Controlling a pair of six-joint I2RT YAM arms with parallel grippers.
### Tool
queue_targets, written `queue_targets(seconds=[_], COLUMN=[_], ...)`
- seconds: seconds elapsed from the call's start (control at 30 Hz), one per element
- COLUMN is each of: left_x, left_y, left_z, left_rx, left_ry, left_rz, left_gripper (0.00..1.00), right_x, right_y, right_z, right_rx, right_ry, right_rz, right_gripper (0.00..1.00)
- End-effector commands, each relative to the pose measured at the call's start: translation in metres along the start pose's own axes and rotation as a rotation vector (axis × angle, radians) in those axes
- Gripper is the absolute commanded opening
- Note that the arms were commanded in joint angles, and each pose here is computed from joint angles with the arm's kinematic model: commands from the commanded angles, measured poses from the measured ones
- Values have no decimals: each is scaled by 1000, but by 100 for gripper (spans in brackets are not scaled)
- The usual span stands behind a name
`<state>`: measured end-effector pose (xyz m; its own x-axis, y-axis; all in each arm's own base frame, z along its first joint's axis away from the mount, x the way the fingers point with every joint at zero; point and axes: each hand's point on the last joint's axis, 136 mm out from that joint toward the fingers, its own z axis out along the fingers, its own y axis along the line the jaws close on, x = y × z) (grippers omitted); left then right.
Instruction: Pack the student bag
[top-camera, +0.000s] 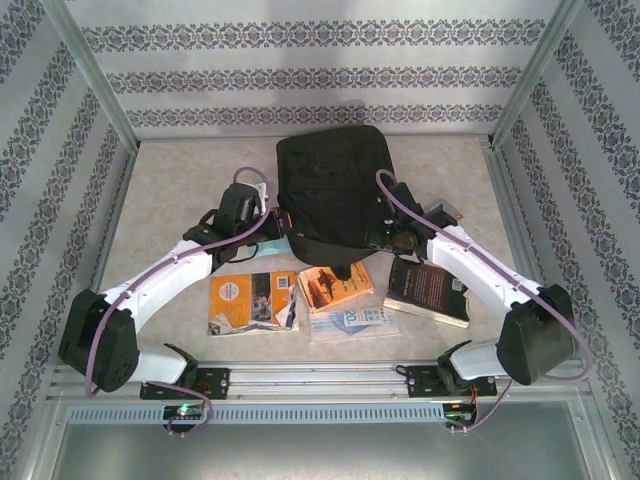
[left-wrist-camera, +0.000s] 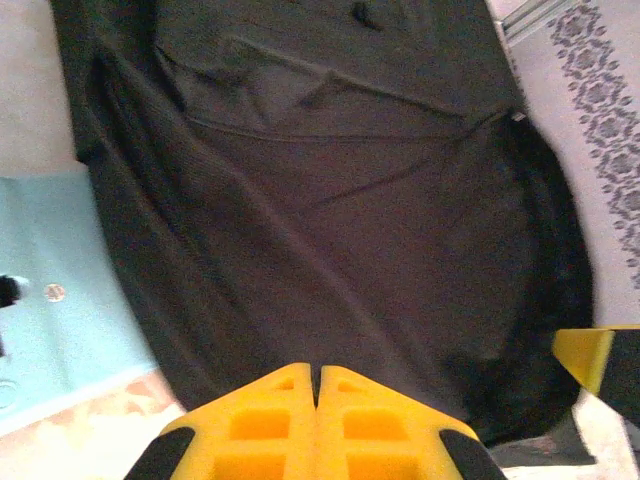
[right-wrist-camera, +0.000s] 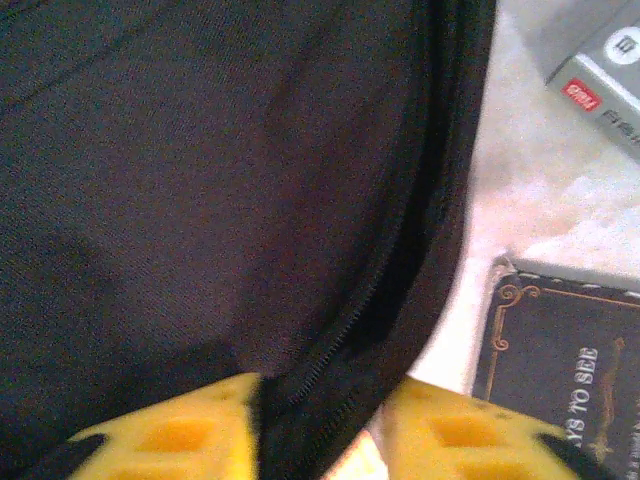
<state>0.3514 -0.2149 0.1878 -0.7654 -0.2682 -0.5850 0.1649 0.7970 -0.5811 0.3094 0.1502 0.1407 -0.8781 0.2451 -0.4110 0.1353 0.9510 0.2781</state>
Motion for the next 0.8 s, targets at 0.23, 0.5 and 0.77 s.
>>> queue_targets(seconds=[0.23,0.5,0.77], left_x=[-14,-9,9], left_y=[-71,-124,-154], left_z=[-3,-15,-14], left_rx=[211,304,366], left_ry=[-23,-18,3], left_rz=[-25,8,15], left_gripper=[0,0,0], right_x=[-7,19,31], right_y=[18,41,42], right_z=[-63,-81,-66], right_rx=[-117,-256,-264], right_ry=[-51,40,80], right_rz=[223,485,610], right_gripper=[47,37,56])
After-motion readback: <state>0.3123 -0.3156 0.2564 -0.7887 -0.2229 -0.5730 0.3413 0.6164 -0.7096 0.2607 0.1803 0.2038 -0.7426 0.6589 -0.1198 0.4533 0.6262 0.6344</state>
